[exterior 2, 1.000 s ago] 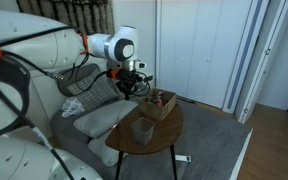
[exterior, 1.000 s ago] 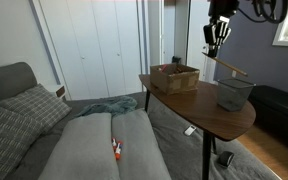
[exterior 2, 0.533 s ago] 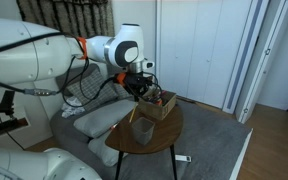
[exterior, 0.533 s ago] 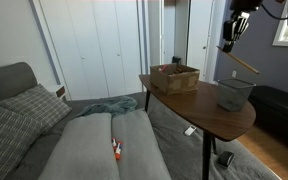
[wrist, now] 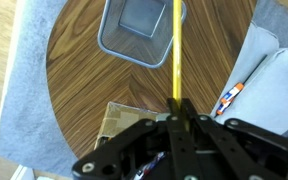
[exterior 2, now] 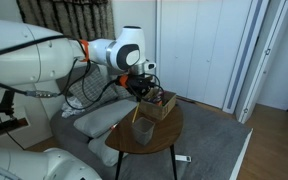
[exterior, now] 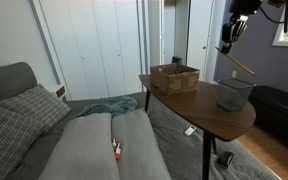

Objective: Set the penholder upright on the table then put the pencil in it

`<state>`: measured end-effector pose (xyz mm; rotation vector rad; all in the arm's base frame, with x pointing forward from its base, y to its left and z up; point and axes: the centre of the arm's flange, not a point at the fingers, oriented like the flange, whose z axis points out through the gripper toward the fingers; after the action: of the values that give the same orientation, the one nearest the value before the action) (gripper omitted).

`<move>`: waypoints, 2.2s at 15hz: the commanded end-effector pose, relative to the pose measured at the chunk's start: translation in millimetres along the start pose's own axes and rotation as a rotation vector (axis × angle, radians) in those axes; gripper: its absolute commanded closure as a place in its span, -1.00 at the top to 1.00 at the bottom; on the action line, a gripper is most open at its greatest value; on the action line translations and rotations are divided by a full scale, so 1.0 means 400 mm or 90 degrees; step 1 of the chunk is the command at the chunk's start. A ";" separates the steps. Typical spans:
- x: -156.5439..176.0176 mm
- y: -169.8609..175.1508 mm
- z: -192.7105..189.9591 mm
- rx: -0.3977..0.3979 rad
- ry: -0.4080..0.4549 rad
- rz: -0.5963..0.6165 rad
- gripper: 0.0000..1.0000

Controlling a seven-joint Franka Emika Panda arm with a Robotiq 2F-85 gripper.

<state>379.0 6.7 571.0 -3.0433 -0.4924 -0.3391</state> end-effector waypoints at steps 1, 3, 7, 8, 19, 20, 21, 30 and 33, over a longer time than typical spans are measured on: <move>0.024 0.018 0.017 -0.023 0.045 -0.052 -0.96; 0.038 0.029 0.029 -0.025 0.074 -0.090 -0.96; 0.040 0.060 0.064 -0.002 0.114 -0.153 -0.96; 0.036 0.067 0.075 0.005 0.120 -0.166 -0.96; -0.027 0.048 0.173 0.080 0.125 -0.250 -0.96; -0.032 0.050 0.181 0.075 0.119 -0.252 -0.96; -0.036 0.053 0.188 0.072 0.116 -0.251 -0.96; -0.043 0.060 0.163 0.062 0.125 -0.264 0.50; -0.050 0.056 0.089 0.034 0.127 -0.260 0.91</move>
<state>390.6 -15.0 502.9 -2.7577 -1.0710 -0.5799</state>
